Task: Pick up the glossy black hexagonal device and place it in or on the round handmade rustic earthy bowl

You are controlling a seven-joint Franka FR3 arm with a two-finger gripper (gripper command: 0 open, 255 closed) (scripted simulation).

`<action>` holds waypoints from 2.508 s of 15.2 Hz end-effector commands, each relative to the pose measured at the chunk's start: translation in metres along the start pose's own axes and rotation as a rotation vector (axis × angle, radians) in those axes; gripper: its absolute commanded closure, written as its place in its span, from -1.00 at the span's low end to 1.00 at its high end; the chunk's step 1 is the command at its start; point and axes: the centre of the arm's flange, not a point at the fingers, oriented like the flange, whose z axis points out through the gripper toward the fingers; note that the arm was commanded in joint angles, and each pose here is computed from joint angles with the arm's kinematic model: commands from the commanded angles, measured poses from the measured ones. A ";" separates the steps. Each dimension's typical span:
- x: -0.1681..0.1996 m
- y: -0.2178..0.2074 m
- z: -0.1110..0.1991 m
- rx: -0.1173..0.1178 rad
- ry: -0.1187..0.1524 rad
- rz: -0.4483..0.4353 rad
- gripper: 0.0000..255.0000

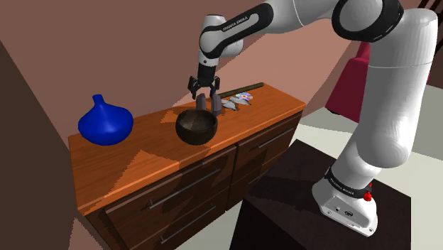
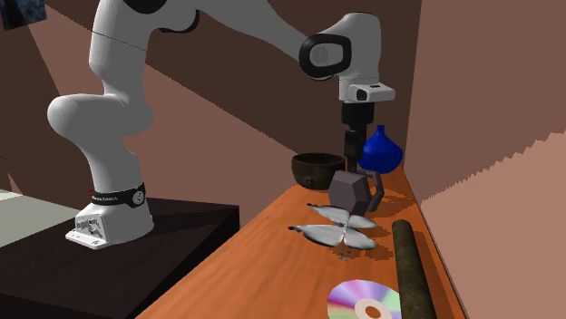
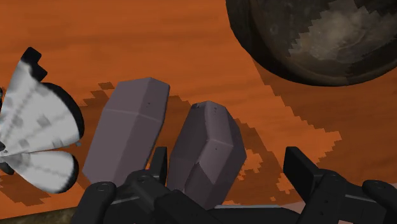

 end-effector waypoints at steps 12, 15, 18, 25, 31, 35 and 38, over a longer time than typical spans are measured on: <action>0.001 0.000 0.024 0.000 0.000 0.000 1.00; 0.000 0.000 0.024 0.000 0.000 0.000 1.00; 0.000 0.000 0.024 0.000 0.000 0.000 1.00; 0.001 -0.003 0.003 0.000 0.000 0.000 1.00; 0.001 -0.007 -0.028 0.000 0.000 0.000 1.00; 0.001 -0.010 -0.049 0.000 0.000 0.000 1.00; 0.001 -0.012 -0.065 0.000 0.000 0.000 1.00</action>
